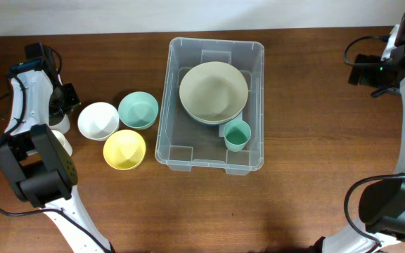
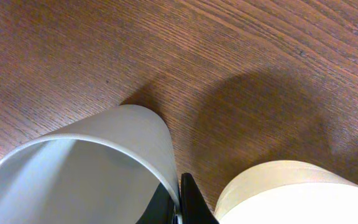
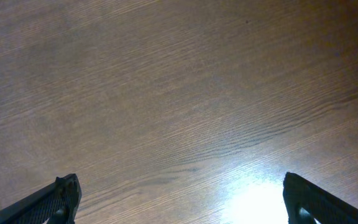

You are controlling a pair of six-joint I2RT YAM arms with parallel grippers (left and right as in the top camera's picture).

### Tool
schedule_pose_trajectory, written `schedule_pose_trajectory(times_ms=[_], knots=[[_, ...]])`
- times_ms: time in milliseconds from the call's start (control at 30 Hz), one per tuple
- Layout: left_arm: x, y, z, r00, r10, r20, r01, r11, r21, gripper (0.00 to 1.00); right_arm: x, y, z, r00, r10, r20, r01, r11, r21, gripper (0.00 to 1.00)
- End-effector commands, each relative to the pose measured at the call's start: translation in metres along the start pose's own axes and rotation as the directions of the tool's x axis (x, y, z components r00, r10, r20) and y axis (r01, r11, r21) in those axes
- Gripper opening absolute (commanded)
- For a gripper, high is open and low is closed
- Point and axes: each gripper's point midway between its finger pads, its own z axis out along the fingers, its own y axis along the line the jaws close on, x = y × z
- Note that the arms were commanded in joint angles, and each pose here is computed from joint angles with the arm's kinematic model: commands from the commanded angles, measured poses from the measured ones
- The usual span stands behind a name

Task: Pack container
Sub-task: 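Grasp the white cup on the table with the left gripper, then carry the white cup into the bin onto the mint cup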

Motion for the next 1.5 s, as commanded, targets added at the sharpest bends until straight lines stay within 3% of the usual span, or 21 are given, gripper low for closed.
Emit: schedule_pose_trajectory(times_ms=[0, 200, 467, 500, 600, 833, 1000, 1200, 1467], knots=[[-0.001, 0.000, 0.005, 1.000, -0.004, -0.002, 0.004, 1.000, 0.002, 0.01, -0.005, -0.002, -0.009, 0.999, 0.018, 0.027, -0.018, 1.000, -0.004, 0.99], [-0.030, -0.003, -0.033, 0.995, -0.012, 0.102, 0.010, 1.000, 0.021, 0.01, -0.005, -0.002, -0.009, 0.999, 0.018, 0.027, -0.018, 1.000, -0.004, 0.99], [-0.048, -0.053, -0.165, 0.946, 0.065, 0.316, -0.097, 0.992, 0.086, 0.00, -0.005, -0.002, -0.009, 0.999, 0.018, 0.027, -0.018, 1.000, -0.004, 0.99], [-0.030, -0.089, -0.207, 0.926, 0.131, 0.353, -0.193, 0.970, 0.146, 0.00, -0.005, -0.002, -0.009, 0.999, 0.018, 0.027, -0.018, 1.000, -0.004, 0.99], [0.008, -0.141, -0.244, 0.901, 0.233, 0.366, -0.341, 0.902, 0.265, 0.00, -0.005, -0.002, -0.009, 0.999, 0.018, 0.027, -0.018, 1.000, -0.004, 0.99], [0.113, -0.235, -0.289, 0.795, 0.481, 0.369, -0.600, 0.712, 0.363, 0.00, -0.005, -0.002, -0.009, 0.999, 0.018, 0.027, -0.018, 1.000, -0.005, 0.99], [0.177, -0.277, -0.298, 0.686, 0.630, 0.365, -0.728, 0.582, 0.363, 0.00, -0.005, -0.002, -0.009, 0.999, 0.018, 0.027, -0.018, 1.000, -0.005, 0.99], [0.236, -0.321, -0.317, 0.561, 0.706, 0.433, -0.825, 0.433, 0.363, 0.00, -0.005, -0.002, -0.009, 0.999, 0.018, 0.027, -0.018, 1.000, -0.005, 0.99], [0.266, -0.340, -0.318, 0.498, 0.745, 0.444, -0.862, 0.368, 0.349, 0.01, -0.005, -0.002, -0.009, 0.999, 0.018, 0.027, -0.018, 1.000, -0.005, 0.99]])
